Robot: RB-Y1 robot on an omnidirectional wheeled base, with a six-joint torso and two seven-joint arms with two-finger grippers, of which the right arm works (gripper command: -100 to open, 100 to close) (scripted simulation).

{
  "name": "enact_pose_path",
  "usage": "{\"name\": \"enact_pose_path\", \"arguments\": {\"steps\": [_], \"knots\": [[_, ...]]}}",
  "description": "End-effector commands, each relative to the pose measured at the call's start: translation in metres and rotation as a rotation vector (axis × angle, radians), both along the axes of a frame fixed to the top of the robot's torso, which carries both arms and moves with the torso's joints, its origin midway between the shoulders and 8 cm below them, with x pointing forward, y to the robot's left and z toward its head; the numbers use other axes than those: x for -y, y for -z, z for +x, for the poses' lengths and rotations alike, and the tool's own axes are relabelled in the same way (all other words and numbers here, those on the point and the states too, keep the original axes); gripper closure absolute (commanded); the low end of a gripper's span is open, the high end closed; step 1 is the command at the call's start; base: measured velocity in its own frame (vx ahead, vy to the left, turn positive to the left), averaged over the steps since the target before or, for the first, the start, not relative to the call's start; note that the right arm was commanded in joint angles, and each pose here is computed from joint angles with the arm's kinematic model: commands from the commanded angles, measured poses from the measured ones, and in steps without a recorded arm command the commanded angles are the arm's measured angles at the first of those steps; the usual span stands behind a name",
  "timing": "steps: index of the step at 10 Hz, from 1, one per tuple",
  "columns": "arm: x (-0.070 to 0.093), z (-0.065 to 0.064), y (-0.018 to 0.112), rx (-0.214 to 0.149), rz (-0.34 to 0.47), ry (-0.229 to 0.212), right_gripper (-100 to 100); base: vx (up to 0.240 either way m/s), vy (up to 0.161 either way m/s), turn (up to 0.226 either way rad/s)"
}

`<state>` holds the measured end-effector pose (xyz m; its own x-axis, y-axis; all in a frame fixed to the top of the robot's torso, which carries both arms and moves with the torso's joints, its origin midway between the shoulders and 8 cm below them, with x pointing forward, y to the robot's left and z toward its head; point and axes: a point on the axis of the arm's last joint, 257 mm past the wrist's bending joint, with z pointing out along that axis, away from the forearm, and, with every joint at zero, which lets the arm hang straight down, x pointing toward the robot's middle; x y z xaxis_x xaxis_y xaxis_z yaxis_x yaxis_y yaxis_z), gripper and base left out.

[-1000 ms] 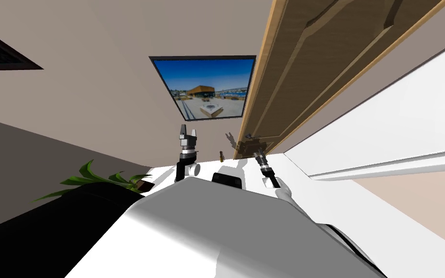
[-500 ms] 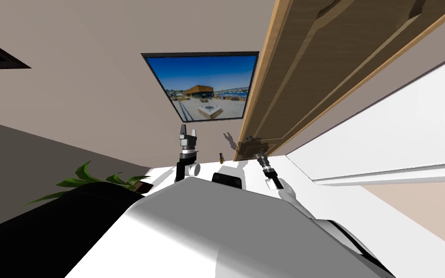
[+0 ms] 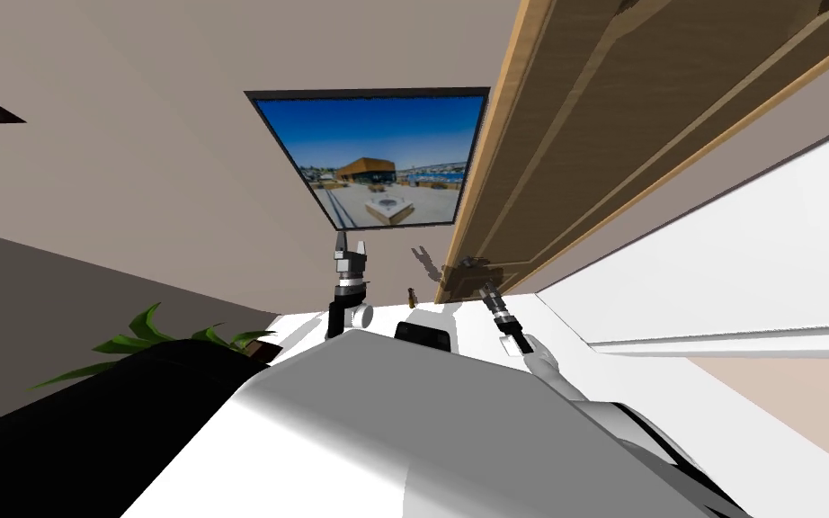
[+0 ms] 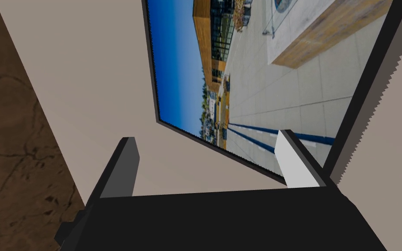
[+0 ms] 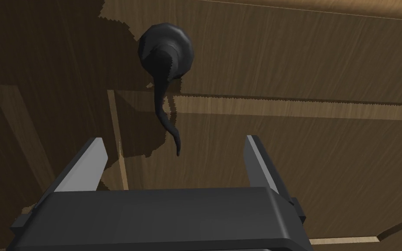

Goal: Pull the door open

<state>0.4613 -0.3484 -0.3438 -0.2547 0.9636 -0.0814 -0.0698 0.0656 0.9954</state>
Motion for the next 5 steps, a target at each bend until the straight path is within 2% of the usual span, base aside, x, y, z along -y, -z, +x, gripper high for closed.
{"name": "enact_pose_path", "arguments": {"steps": [1,4,5], "knots": [[0.006,0.000,0.003,-0.012,-0.008,0.003,-100,0.079,-0.021,0.017],[0.022,-0.002,0.010,-0.039,-0.029,0.012,-100,0.103,-0.021,0.022],[0.017,-0.001,0.009,-0.032,-0.025,0.010,-100,0.055,-0.016,0.009]]}}
